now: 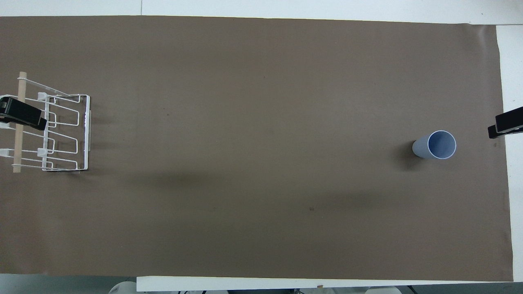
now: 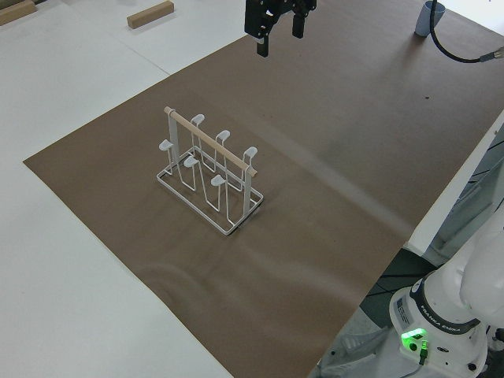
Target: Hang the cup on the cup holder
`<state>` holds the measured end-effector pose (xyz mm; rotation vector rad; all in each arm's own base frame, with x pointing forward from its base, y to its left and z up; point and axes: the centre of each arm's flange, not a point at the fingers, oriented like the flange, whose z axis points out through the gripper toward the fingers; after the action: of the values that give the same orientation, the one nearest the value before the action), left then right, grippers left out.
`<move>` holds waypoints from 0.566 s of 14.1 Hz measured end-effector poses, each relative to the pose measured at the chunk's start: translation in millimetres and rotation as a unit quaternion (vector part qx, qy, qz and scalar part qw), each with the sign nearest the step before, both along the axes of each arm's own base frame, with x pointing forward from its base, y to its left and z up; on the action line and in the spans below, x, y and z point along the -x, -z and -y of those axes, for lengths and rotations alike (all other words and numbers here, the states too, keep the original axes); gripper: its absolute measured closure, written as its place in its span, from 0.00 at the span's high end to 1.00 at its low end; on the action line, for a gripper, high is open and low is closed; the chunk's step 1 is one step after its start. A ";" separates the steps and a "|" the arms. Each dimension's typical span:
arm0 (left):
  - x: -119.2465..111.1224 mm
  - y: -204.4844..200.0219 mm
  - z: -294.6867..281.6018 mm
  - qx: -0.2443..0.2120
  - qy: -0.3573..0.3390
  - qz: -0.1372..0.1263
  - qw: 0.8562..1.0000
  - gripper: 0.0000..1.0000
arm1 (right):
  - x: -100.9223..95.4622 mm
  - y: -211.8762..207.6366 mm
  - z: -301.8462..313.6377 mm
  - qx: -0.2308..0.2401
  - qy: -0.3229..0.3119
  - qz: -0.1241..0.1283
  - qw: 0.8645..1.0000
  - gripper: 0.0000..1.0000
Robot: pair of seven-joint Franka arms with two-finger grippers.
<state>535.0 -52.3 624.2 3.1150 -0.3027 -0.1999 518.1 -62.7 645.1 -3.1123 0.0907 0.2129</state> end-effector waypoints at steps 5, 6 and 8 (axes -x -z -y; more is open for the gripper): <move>0.0 0.0 0.0 0.000 0.000 0.000 1.000 1.00 | 0.1 0.1 0.6 0.000 0.001 0.000 1.000 1.00; 0.0 0.0 0.0 0.000 0.000 0.000 1.000 1.00 | 0.2 0.4 0.5 0.000 0.000 -0.001 1.000 1.00; 0.0 0.0 0.0 0.000 0.000 0.000 1.000 1.00 | -0.6 1.4 -3.5 0.000 -0.004 -0.001 1.000 1.00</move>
<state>535.0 -52.2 624.2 3.1150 -0.3026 -0.2001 518.7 -59.1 643.7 -3.1128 0.0781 0.2155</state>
